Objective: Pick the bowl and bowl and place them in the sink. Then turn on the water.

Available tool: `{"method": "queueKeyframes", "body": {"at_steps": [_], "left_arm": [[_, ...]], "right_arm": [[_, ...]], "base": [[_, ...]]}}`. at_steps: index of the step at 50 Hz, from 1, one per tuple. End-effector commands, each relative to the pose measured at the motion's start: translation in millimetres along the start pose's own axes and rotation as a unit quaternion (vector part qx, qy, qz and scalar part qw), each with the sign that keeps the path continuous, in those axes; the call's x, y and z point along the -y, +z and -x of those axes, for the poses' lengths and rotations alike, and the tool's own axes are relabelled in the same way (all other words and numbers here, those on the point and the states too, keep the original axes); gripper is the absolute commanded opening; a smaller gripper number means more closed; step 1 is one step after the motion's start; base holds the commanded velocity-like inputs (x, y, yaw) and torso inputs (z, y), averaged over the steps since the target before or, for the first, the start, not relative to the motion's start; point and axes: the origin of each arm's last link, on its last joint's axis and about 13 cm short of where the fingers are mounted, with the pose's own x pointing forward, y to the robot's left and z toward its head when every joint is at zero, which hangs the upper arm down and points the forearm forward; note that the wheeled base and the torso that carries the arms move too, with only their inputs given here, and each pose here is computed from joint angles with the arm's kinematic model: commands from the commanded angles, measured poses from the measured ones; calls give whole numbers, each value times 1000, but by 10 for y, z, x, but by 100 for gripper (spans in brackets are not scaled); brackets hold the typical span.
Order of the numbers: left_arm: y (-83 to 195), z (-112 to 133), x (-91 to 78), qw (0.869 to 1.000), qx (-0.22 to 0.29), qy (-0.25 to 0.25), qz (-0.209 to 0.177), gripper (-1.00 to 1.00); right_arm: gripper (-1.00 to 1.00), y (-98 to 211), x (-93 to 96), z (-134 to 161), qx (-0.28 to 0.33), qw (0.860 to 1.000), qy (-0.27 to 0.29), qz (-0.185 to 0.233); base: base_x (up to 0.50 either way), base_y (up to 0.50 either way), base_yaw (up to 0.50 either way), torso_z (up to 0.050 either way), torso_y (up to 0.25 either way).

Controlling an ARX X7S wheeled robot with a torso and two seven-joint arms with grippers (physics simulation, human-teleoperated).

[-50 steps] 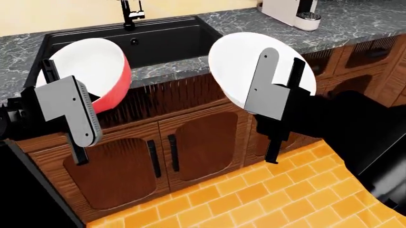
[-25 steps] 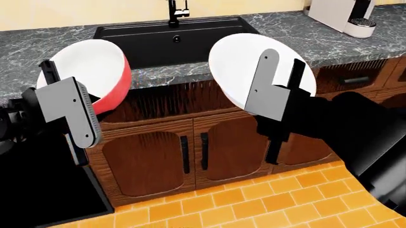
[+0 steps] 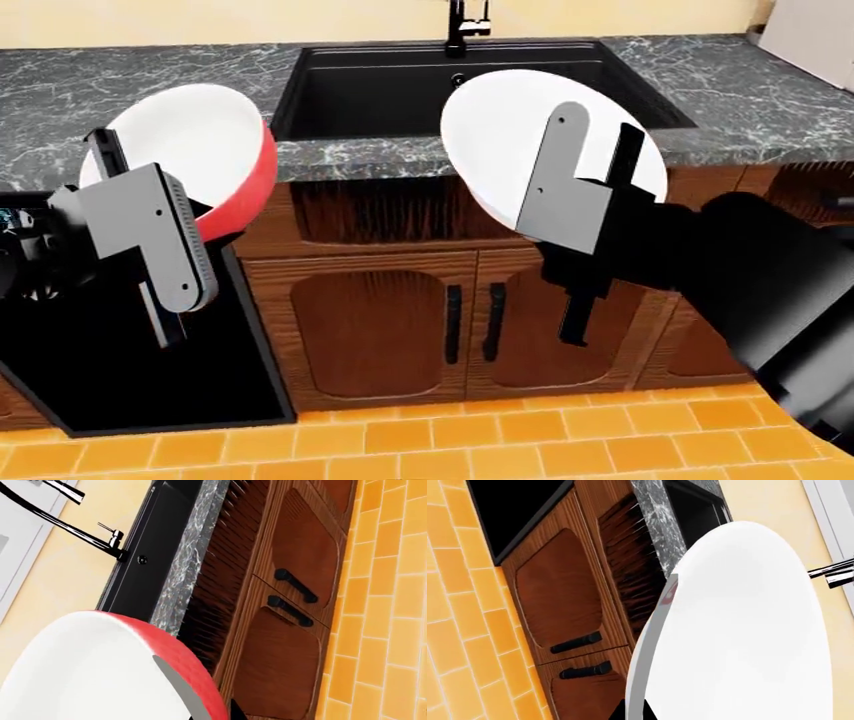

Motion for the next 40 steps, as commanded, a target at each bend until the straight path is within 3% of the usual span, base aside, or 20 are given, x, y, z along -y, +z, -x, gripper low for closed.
{"method": "queueKeyframes", "body": {"at_steps": [1,9,24,40], "left_arm": [[37,40,-44,1000,7,20,-10,-100],[41,37,-47,1000,7,21,-11,-100],[43,24,-49,1000,7,20,-14,-100],[48,20,-51,1000,6,18,-17,-100]], "right_arm": [[-100,11,26,16,1,1000,-13,5],[-100,8,27,23,-1,1000,-13,4],[-100,-2,34,14,0,1000,-19,-7],[-100,-2,42,13,0,1000,-18,-14]], "base": [[12,-1,500,0,10],[10,0,491,0,0],[0,8,0,0,1],[4,486,0,1,1]]}}
